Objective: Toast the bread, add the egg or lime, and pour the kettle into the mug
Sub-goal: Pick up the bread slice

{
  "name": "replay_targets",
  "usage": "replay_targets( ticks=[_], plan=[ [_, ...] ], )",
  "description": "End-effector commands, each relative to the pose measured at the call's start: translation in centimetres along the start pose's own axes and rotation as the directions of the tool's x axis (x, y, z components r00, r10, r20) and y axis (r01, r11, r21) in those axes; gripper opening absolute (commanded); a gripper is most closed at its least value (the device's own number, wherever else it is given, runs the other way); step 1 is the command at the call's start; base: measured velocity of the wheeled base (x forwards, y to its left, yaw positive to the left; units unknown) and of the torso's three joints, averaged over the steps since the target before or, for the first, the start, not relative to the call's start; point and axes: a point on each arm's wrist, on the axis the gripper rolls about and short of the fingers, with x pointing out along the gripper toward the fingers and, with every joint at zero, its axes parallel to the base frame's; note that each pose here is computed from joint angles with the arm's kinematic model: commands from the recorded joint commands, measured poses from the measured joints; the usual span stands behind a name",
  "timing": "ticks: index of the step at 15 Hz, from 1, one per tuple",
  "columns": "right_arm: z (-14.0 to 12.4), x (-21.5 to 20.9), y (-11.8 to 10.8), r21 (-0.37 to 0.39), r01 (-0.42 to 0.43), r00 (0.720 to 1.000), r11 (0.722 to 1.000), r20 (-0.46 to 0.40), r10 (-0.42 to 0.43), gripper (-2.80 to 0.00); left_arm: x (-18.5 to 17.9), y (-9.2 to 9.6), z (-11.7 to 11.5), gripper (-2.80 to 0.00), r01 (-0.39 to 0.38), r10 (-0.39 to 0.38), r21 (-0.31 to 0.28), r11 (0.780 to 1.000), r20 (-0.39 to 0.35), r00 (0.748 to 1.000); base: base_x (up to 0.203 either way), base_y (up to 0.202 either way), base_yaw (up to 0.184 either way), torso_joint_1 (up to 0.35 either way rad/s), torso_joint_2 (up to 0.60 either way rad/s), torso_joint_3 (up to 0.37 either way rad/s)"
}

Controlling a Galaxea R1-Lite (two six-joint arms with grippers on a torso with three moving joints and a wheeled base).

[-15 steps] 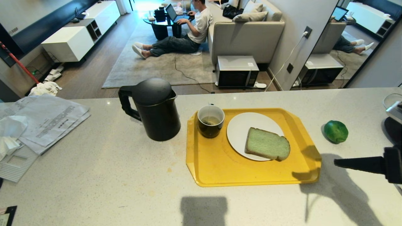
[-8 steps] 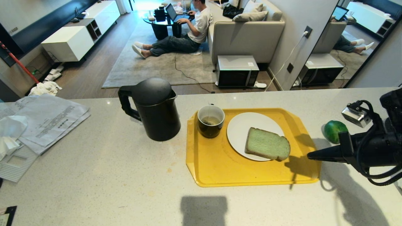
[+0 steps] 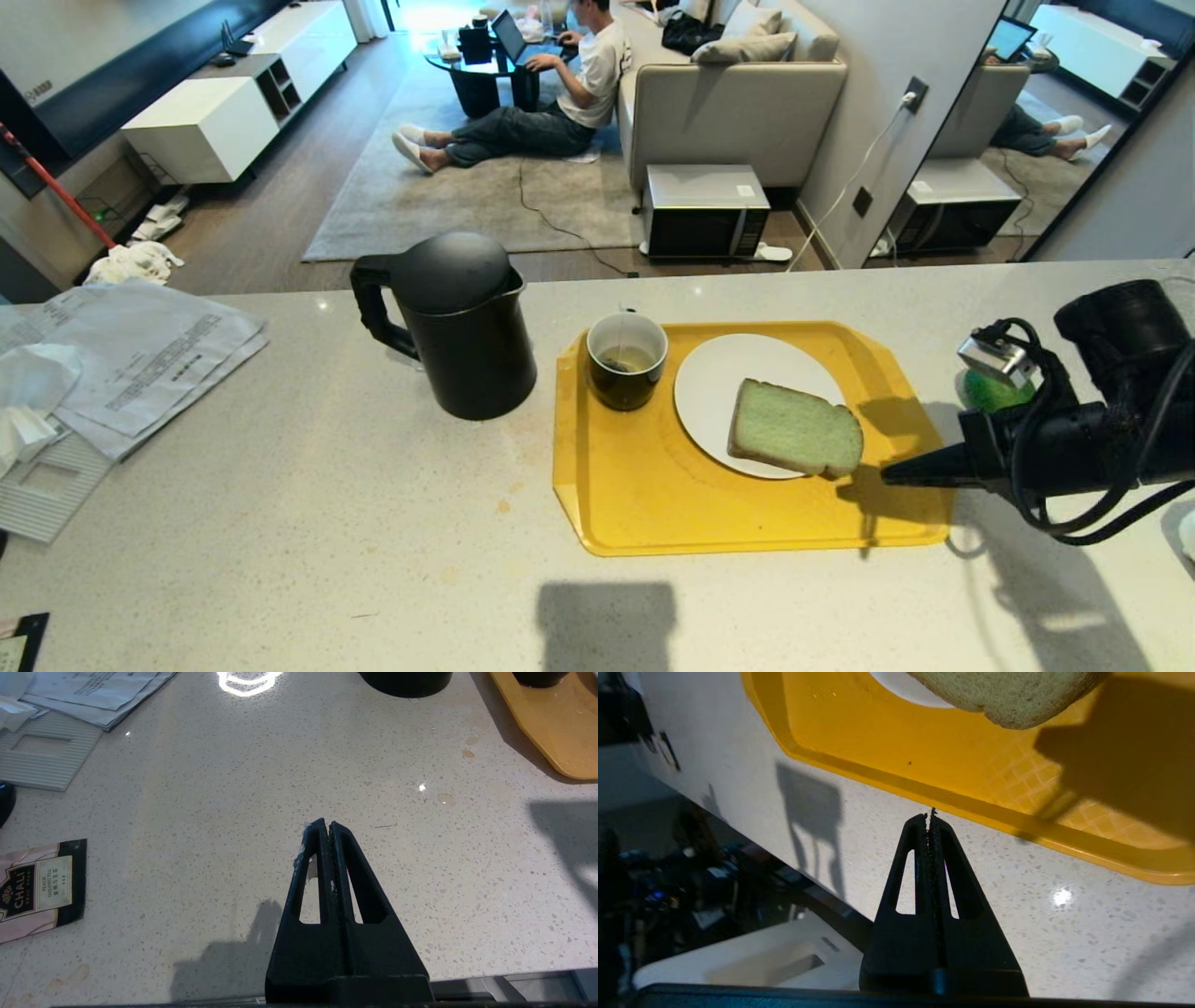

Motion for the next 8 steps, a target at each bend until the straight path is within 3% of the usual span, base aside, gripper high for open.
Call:
replay_targets(
  ticks=[1,8],
  plan=[
    [0.4,0.9,-0.4,-0.023,0.005,0.999,1.0,-0.042,-0.006,-2.8,0.0,0.0,0.0,-2.8,0.0,0.0,0.001,1.0,-0.001,1.0,0.0,0.0,0.0,0.0,0.0,0.0],
    [4.4,-5.0,2.4,0.06,0.085,0.993,0.995,-0.081,-0.08,-2.8,0.0,0.0,0.0,-2.8,0.0,0.0,0.001,1.0,-0.001,1.0,0.0,0.0,0.0,0.0,0.0,0.0]
  ],
)
